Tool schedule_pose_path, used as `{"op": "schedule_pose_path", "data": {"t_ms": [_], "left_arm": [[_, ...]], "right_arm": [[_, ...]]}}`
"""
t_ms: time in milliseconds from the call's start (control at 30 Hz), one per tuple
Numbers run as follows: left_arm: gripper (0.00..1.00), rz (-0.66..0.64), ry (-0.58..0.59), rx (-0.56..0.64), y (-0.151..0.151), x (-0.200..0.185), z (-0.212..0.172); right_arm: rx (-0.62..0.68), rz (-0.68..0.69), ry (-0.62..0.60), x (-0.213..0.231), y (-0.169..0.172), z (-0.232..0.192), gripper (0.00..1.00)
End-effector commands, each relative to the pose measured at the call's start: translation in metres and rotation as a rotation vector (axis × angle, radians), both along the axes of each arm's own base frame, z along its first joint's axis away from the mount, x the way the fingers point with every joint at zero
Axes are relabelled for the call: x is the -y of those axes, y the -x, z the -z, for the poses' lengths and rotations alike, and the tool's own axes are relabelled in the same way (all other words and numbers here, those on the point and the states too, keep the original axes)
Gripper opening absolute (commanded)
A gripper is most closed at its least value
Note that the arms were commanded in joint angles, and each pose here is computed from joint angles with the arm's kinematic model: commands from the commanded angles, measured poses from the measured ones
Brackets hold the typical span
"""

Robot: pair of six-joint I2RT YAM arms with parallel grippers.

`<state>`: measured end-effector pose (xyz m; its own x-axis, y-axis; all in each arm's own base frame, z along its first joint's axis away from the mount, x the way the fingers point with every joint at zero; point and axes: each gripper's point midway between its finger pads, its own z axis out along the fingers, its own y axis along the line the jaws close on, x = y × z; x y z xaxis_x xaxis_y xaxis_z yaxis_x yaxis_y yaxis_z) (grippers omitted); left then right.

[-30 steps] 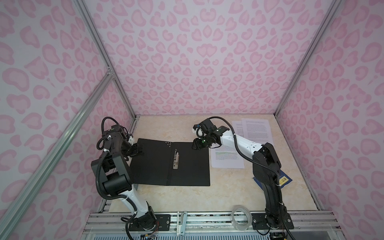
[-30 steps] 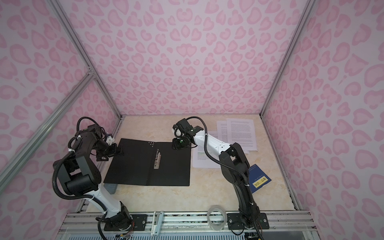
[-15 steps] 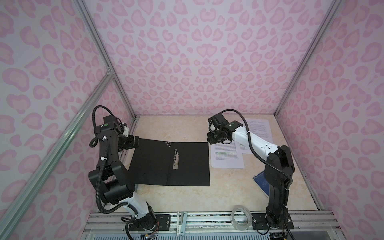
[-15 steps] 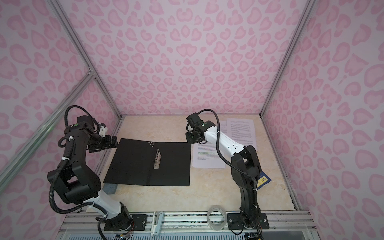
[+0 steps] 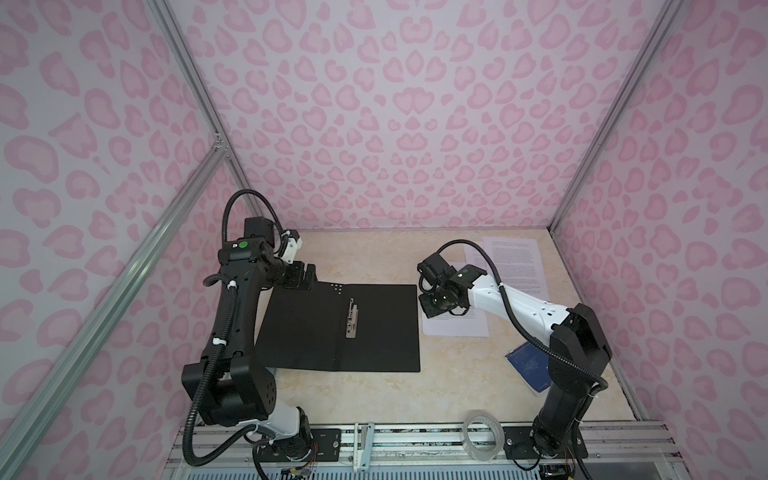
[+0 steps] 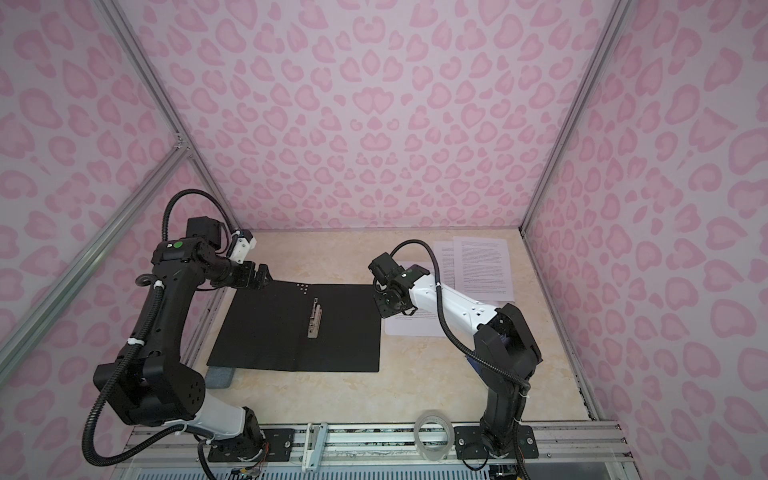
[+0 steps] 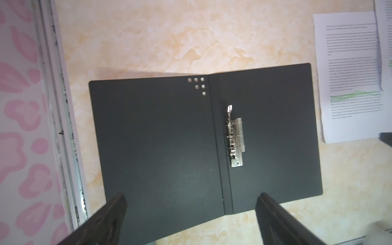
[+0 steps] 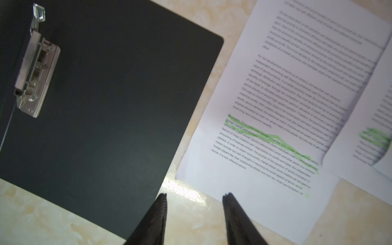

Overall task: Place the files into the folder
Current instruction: 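Lower the right gripper onto the top printed sheet's edge and grasp it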

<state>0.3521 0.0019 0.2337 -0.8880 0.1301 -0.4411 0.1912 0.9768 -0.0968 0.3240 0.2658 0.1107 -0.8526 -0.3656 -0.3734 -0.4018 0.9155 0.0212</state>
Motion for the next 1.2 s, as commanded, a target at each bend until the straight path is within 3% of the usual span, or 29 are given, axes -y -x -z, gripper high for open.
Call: {"op": "schedule_pose_path", "data": {"t_ms": [0,167,500,1167], "left_arm": [[0.98,0.028,0.033,-0.004,-0.002,0.018,-0.005],[0.98,0.044,0.068,-0.018,-0.008,0.031,-0.003],[0.98,0.039,0.102,-0.061,-0.009,0.039,0.018],[0.98,0.038,0.091,-0.065,-0.007,0.039,0.024]], "right_arm": [[0.015,0.028,0.056,0.000,0.008,0.012,0.48],[0.052,0.009,0.159,-0.004,0.017,0.029,0.50],[-0.004,-0.019,0.150,-0.017,0.025,0.070,0.48],[-0.022,-0.009,0.215,-0.012,0.023,0.086,0.40]]}}
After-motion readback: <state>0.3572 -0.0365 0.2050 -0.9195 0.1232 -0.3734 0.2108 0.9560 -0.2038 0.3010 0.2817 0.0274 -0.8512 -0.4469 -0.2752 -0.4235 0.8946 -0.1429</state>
